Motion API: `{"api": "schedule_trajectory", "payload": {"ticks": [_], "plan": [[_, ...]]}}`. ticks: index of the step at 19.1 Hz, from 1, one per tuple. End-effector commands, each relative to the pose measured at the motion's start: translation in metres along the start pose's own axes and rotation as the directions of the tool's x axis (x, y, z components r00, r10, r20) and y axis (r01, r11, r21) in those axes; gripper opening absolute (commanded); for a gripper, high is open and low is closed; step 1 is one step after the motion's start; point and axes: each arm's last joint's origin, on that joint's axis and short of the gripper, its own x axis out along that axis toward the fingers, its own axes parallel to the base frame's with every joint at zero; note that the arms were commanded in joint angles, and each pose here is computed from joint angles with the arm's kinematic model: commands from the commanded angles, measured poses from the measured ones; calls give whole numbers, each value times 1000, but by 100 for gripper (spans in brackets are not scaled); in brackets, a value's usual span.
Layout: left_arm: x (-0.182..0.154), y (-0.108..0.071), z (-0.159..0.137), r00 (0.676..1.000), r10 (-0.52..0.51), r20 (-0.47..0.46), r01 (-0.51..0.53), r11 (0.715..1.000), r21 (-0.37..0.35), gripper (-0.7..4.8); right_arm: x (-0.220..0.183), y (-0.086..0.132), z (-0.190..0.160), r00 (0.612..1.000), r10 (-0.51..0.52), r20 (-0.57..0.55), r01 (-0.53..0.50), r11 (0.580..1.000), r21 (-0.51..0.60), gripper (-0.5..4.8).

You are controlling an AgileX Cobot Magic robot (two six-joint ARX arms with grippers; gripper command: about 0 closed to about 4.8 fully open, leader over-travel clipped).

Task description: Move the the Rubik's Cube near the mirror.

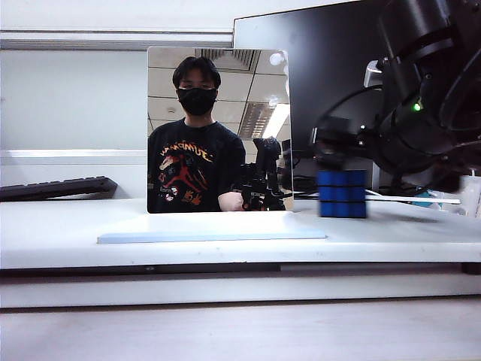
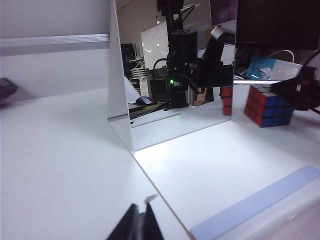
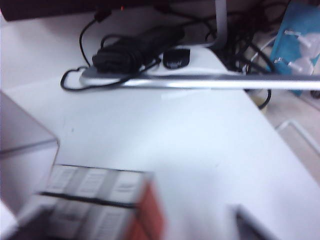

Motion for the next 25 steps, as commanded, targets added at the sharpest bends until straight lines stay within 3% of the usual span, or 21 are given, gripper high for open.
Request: {"api": "schedule_trajectory", "payload": {"ticks": [1,12,17,22,25], "plan": [[0,0,1,1000,-2,11,2,1000,2,22,-1,-1,-5,999,8,-45,-10,999,-51,470],[0,0,1,1000,-2,11,2,1000,2,22,-18,3,31,994,86,70,-82,995,-64,479],[0,0,1,1000,-2,11,2,1000,2,22,-19,6,27,985,173,15,-172,982,-77,479],[0,0,1,1000,-2,11,2,1000,2,22,-7,16,23,983,184,-8,-184,980,-80,479],[0,0,1,1000,-2,11,2,1000,2,22,-2,20,21,992,124,1,-123,988,-89,479]]}}
